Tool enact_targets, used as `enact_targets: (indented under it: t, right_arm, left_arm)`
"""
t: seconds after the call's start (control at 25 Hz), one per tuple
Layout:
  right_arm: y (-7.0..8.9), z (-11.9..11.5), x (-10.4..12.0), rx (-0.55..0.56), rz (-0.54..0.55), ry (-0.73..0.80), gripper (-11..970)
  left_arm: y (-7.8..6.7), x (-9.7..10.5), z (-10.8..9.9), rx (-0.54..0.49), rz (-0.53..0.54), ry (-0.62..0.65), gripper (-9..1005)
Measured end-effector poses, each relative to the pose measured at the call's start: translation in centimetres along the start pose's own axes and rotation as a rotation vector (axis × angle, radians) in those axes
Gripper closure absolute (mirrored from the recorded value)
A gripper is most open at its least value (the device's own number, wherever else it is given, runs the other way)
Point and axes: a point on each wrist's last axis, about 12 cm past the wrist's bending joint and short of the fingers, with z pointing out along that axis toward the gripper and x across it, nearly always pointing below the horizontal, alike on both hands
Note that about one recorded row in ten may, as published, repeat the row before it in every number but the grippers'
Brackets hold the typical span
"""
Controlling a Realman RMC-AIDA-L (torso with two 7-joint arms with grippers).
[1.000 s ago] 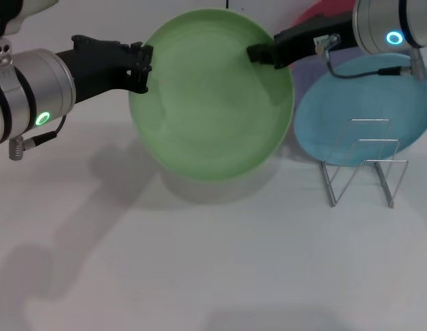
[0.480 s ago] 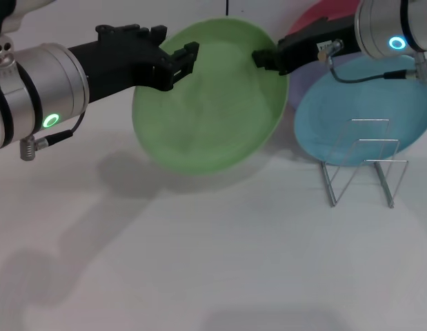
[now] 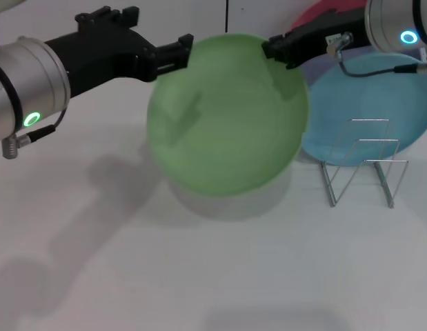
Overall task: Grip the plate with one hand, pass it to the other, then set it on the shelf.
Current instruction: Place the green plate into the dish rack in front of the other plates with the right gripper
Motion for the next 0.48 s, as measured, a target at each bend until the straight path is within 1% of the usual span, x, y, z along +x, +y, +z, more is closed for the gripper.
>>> enact_targets:
  t: [0.04,0.08,0.12,0.24,0.28,0.32,0.36,0.4,0.44,0.48]
  right_arm:
    - [0.0,-0.2,-0.1,0.003,-0.004,-0.003,866]
    - [0.0,-0.2,-0.1,0.003,-0.004,-0.003,876]
    - [-0.1,-0.6,-0.4,0.010,-0.019,-0.004,886]
    - [-0.2,-1.1,-0.7,0.023,-0.049,-0.006,915]
    - [-0.3,-1.3,-0.9,0.030,-0.072,-0.005,925]
    - [-0.2,-1.8,-1.4,0.049,-0.137,-0.003,928]
    - [-0.2,-2.1,-1.6,0.061,-0.173,0.002,930]
    - [-0.2,-2.5,-1.8,0.076,-0.205,0.005,933]
    - [-0.2,-2.5,-1.8,0.076,-0.205,0.005,935]
    - [-0.2,-2.9,-2.0,0.093,-0.243,0.011,938]
  left_arm:
    - [0.2,0.2,-0.1,-0.014,-0.004,-0.006,137]
    - [0.2,0.2,-0.1,-0.014,-0.004,-0.006,137]
    - [0.6,0.6,-0.2,-0.041,-0.013,-0.012,137]
    - [1.0,1.0,-0.4,-0.066,-0.023,-0.018,137]
    - [1.3,1.3,-0.6,-0.084,-0.030,-0.023,137]
    - [1.6,1.7,-0.7,-0.111,-0.032,-0.031,137]
    - [1.6,1.7,-0.7,-0.111,-0.032,-0.031,137]
    - [1.8,2.0,-0.8,-0.129,-0.027,-0.040,137]
    - [1.9,2.2,-0.9,-0.144,-0.022,-0.049,137]
    - [2.0,2.4,-0.9,-0.159,-0.018,-0.059,137]
